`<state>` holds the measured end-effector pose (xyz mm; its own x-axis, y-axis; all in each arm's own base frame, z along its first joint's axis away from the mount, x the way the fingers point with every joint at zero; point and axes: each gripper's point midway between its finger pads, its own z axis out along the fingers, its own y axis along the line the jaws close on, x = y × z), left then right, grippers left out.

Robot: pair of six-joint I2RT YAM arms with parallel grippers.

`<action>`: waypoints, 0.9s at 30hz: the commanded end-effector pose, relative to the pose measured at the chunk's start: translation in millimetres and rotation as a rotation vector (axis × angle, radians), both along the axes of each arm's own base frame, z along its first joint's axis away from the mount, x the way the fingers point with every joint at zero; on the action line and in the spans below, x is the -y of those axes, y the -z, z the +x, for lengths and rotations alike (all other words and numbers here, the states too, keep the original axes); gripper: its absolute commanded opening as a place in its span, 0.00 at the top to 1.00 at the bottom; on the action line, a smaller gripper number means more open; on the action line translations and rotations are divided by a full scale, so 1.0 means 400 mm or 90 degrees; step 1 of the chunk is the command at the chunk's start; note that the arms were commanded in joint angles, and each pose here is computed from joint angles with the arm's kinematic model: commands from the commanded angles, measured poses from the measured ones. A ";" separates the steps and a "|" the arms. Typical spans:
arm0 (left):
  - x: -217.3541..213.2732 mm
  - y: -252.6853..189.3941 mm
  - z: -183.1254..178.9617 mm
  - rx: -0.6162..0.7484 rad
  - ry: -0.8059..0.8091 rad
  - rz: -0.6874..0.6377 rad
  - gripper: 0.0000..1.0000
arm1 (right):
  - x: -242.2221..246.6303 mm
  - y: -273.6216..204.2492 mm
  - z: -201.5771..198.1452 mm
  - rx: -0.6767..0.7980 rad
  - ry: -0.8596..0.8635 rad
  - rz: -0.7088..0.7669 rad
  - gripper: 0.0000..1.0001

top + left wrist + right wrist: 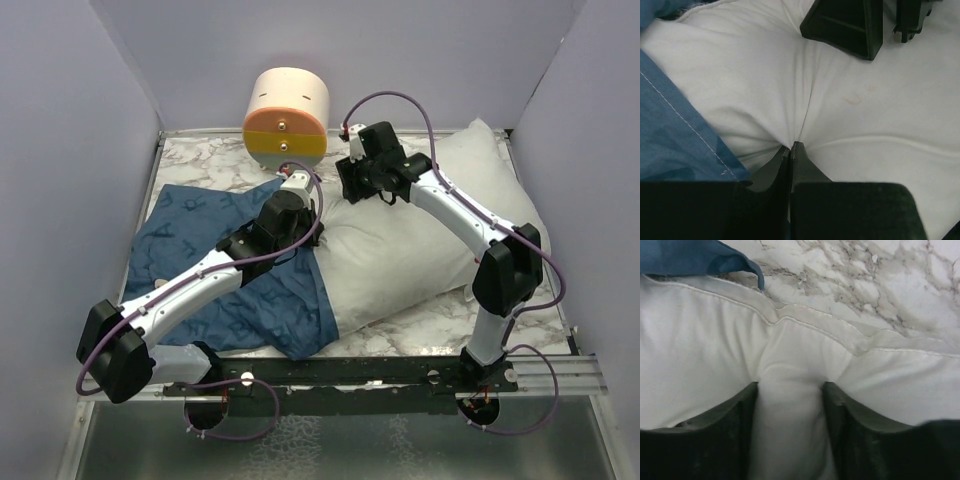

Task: Put the pillow into the pillowcase
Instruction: Stuff the pillow into the pillowcase.

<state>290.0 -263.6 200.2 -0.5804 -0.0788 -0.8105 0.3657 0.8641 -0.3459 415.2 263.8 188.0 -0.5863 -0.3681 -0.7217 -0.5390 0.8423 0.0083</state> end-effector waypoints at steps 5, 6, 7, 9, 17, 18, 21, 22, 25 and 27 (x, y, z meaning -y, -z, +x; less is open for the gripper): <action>0.022 -0.064 0.025 0.052 0.022 0.023 1.00 | 0.040 -0.030 -0.049 -0.004 0.007 -0.014 0.99; 0.027 -0.094 0.040 0.073 0.021 0.024 1.00 | 0.026 -0.076 -0.042 0.024 0.003 0.018 0.99; 0.030 -0.123 0.057 0.095 0.018 0.027 1.00 | 0.013 -0.131 -0.035 0.055 -0.002 0.054 0.99; 0.038 -0.192 0.091 0.141 0.013 0.026 1.00 | -0.007 -0.248 -0.026 0.119 -0.008 0.121 0.99; 0.061 -0.466 0.177 0.316 0.004 0.000 1.00 | 0.018 -0.656 -0.091 0.373 -0.018 0.328 0.99; 0.060 -0.483 0.180 0.333 0.004 -0.001 1.00 | 0.029 -0.681 -0.110 0.398 -0.020 0.346 0.99; 0.059 -0.456 0.181 0.349 0.017 0.022 1.00 | 0.062 -0.685 -0.178 0.445 -0.034 0.382 0.99; 0.057 -0.435 0.177 0.345 0.023 0.028 1.00 | 0.066 -0.641 -0.191 0.431 -0.033 0.382 0.99; 0.044 -0.293 0.153 0.294 0.040 0.057 1.00 | 0.075 -0.485 -0.232 0.356 -0.034 0.369 0.99; 0.030 -0.208 0.129 0.257 0.043 0.062 1.00 | 0.079 -0.367 -0.265 0.295 -0.032 0.365 0.99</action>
